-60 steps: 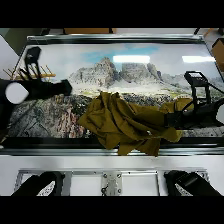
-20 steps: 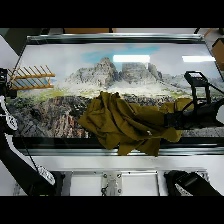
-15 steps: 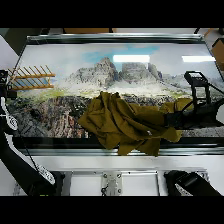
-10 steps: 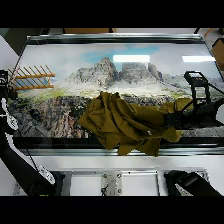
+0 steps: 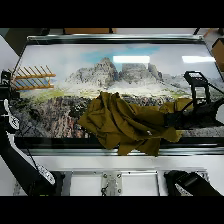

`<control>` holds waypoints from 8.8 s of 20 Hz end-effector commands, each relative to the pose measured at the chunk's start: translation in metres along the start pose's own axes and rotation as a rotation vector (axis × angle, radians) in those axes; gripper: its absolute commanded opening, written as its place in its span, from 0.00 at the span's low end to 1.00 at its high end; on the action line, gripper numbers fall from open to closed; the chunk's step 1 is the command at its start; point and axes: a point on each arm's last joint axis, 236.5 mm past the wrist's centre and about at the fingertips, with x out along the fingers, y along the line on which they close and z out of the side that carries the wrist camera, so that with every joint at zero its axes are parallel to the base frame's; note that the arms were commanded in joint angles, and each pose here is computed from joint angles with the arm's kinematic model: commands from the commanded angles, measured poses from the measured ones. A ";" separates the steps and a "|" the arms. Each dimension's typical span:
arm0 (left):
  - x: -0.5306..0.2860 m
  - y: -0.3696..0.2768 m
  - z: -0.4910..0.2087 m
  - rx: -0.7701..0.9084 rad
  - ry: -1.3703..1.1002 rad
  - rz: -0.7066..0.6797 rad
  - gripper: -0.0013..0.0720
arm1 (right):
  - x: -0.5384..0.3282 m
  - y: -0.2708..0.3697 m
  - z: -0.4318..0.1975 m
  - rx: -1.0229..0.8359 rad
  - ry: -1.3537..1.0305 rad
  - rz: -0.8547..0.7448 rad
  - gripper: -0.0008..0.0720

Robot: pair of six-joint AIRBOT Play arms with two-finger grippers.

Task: Fold the clothes and pants, and hang the long-sleeved shirts on hangers.

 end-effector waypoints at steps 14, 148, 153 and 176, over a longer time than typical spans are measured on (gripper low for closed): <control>-0.046 0.007 0.030 -0.037 -0.032 -0.009 0.03 | 0.000 0.000 0.000 0.000 0.001 0.000 0.04; -0.590 -0.375 -0.160 1.404 -0.451 -1.684 0.03 | -0.085 0.106 0.101 -0.446 -0.197 0.691 0.91; -0.590 -0.375 -0.161 1.405 -0.448 -1.687 0.03 | -0.090 0.093 0.110 -0.622 -0.301 0.696 0.91; -0.593 -0.368 -0.169 1.428 -0.416 -1.719 0.03 | 0.019 -0.035 0.066 -0.903 -0.759 0.952 0.91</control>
